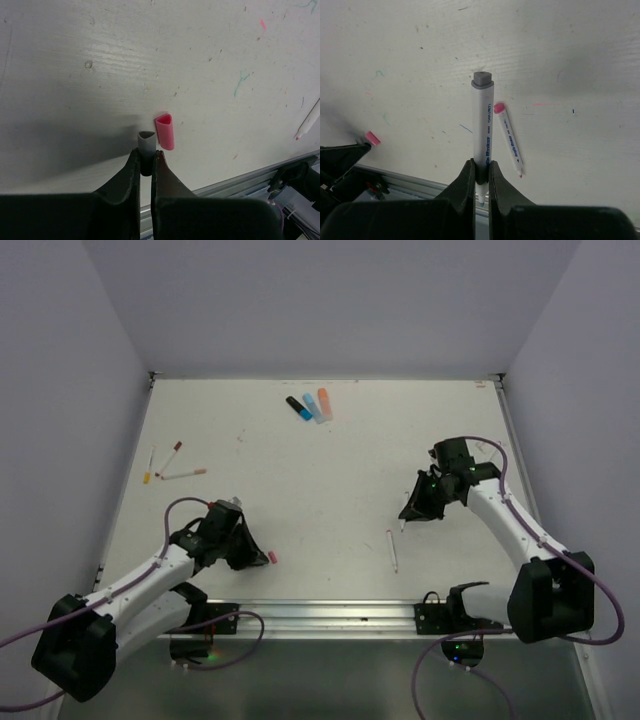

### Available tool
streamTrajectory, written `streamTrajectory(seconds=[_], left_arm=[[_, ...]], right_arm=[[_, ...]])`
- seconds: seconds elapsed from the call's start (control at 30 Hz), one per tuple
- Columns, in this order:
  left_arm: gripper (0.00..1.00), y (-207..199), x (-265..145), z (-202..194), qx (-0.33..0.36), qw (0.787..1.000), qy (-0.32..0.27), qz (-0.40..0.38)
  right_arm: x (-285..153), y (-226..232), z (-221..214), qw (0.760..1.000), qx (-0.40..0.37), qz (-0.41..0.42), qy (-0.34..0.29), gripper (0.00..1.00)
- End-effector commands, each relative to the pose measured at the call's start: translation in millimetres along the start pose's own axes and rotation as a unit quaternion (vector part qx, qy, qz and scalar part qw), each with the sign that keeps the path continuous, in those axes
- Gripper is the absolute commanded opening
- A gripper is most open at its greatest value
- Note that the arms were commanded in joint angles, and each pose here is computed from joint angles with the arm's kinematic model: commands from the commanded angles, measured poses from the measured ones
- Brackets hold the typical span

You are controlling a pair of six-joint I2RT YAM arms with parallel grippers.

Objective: Open the pen caps

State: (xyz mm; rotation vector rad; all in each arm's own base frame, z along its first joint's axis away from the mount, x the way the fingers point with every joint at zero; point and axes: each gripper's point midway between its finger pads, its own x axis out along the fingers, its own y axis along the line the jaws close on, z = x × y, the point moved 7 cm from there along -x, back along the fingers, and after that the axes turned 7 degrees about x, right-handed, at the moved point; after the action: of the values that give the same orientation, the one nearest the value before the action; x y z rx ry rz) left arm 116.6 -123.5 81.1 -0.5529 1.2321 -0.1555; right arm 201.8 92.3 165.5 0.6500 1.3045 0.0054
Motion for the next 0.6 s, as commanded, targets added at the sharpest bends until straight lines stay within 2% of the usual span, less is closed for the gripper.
streamTrajectory(seconds=[0.0, 0.1, 0.2, 0.27, 0.57], left_arm=[[0.0, -5, 4, 2, 0.014, 1.0, -0.005, -0.02], [0.02, -7, 5, 2, 0.015, 1.0, 0.0, -0.026], [0.16, -9, 7, 2, 0.013, 0.999, 0.006, -0.031], [0.19, -8, 8, 1, 0.013, 0.999, 0.01, -0.029], [0.25, -4, 11, -2, 0.007, 1.0, 0.017, -0.022]], right_arm=[[8, -13, -3, 0.999, -0.002, -0.038, 0.024, 0.0], [12, -17, -2, 0.998, -0.002, -0.049, 0.031, 0.0], [15, -20, -3, 0.998, -0.003, -0.058, 0.038, 0.0], [16, -21, -4, 0.997, -0.002, -0.058, 0.044, 0.0], [25, -31, -11, 0.994, 0.001, -0.074, 0.077, 0.0]])
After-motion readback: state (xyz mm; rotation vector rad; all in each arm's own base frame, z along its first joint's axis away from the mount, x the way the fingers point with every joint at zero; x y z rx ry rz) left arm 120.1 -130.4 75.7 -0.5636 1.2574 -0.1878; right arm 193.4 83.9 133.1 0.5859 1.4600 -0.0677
